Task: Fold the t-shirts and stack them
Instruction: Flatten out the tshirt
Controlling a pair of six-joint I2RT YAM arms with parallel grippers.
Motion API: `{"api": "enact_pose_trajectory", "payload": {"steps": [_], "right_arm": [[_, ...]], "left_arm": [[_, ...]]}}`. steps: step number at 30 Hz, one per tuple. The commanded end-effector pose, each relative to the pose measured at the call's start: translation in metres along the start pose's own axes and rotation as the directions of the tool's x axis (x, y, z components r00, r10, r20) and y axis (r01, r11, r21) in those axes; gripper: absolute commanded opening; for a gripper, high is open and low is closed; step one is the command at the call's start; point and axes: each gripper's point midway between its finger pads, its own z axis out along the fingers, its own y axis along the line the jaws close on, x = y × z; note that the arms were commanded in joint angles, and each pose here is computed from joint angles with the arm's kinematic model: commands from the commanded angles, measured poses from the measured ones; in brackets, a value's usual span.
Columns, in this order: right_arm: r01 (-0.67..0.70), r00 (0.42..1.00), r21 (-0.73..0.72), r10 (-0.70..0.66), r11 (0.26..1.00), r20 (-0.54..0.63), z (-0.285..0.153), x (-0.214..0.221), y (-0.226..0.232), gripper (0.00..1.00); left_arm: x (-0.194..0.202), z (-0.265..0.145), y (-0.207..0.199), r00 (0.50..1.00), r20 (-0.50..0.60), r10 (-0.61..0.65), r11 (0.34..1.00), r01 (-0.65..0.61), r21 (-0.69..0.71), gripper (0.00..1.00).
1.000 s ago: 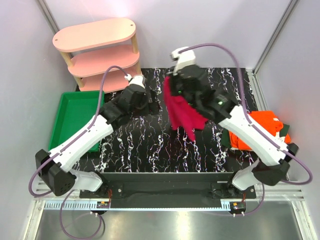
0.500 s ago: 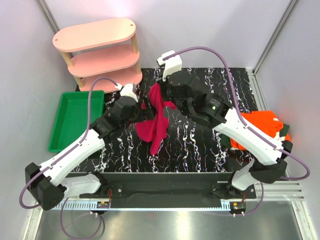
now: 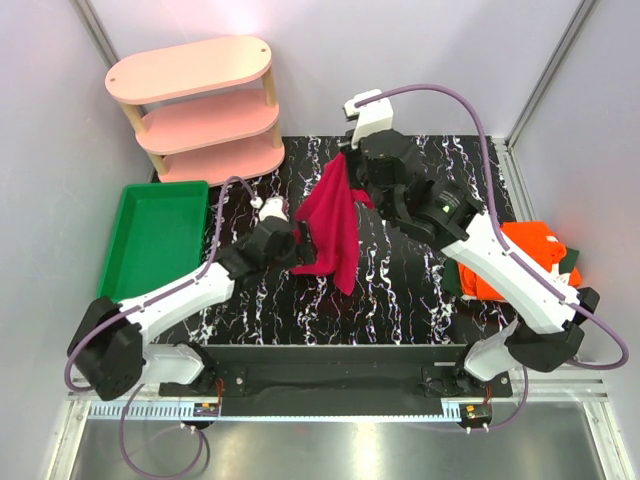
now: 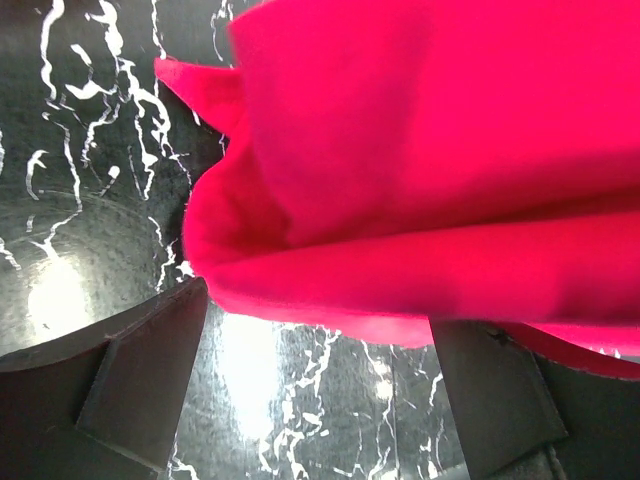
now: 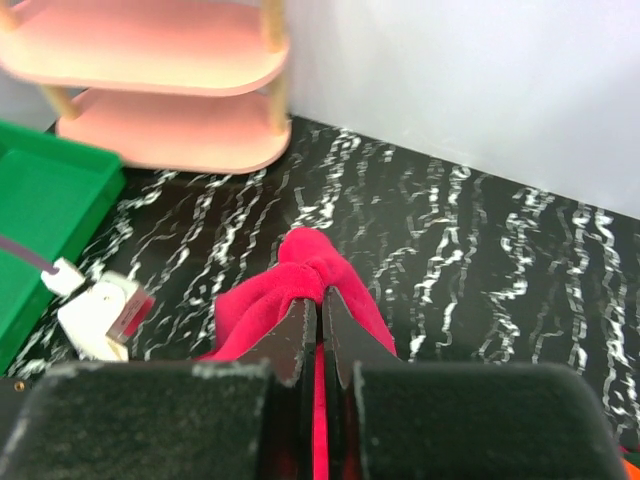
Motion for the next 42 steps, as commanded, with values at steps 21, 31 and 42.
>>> {"api": "enact_pose_trajectory", "payload": {"steps": [21,31,42], "right_arm": [[-0.053,0.996,0.119,0.044,0.992,0.084,-0.016,-0.023,-0.052,0.0],[-0.06,0.996,0.17,0.048,0.984,0.075,-0.024,-0.015,-0.074,0.0],[-0.07,0.996,0.185,0.058,0.98,0.069,-0.022,-0.011,-0.08,0.0]], "left_arm": [[0.028,0.09,-0.014,0.996,-0.035,-0.087,0.996,0.086,-0.018,0.86],[0.025,0.113,-0.038,0.996,-0.073,-0.059,0.997,0.062,0.04,0.31],[0.025,0.101,-0.031,0.996,-0.07,-0.058,0.998,0.06,0.024,0.0]]}}
